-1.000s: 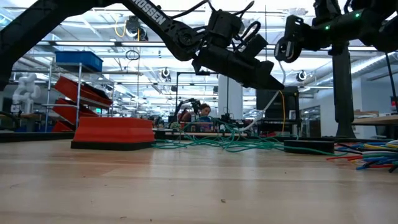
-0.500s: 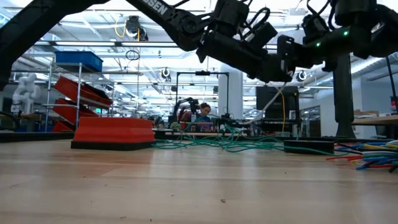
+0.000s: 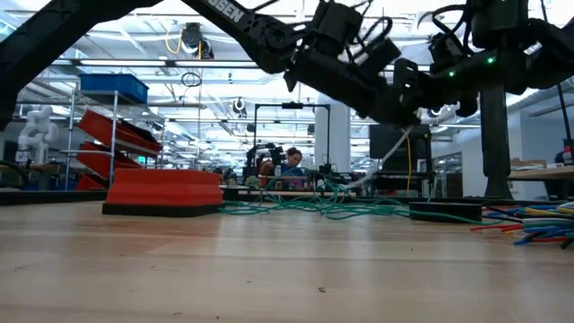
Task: Coiling cords
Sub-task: Coil the white wire cable on the spool
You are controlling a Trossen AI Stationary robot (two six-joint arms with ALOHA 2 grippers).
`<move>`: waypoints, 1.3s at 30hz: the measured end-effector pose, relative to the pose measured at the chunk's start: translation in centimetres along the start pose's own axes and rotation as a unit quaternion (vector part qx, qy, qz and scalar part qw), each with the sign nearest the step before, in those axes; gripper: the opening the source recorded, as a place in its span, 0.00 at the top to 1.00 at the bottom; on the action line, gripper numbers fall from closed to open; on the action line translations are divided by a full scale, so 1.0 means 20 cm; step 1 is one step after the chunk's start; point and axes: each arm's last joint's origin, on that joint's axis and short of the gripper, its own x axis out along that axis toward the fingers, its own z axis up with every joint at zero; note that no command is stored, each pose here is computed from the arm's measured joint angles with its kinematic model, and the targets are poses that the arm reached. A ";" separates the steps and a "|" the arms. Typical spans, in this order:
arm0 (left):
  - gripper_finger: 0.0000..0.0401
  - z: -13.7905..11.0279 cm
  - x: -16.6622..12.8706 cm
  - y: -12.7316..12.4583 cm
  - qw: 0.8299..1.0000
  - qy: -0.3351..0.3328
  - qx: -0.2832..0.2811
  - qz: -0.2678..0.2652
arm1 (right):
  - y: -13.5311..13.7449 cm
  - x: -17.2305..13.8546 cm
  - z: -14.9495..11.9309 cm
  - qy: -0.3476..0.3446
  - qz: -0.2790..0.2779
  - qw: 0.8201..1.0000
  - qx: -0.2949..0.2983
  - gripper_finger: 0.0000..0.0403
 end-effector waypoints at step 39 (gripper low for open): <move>1.00 0.04 0.09 -0.11 0.999 -0.018 -0.003 -0.033 | -0.01 0.00 -0.03 0.021 -0.012 0.999 -0.029 1.00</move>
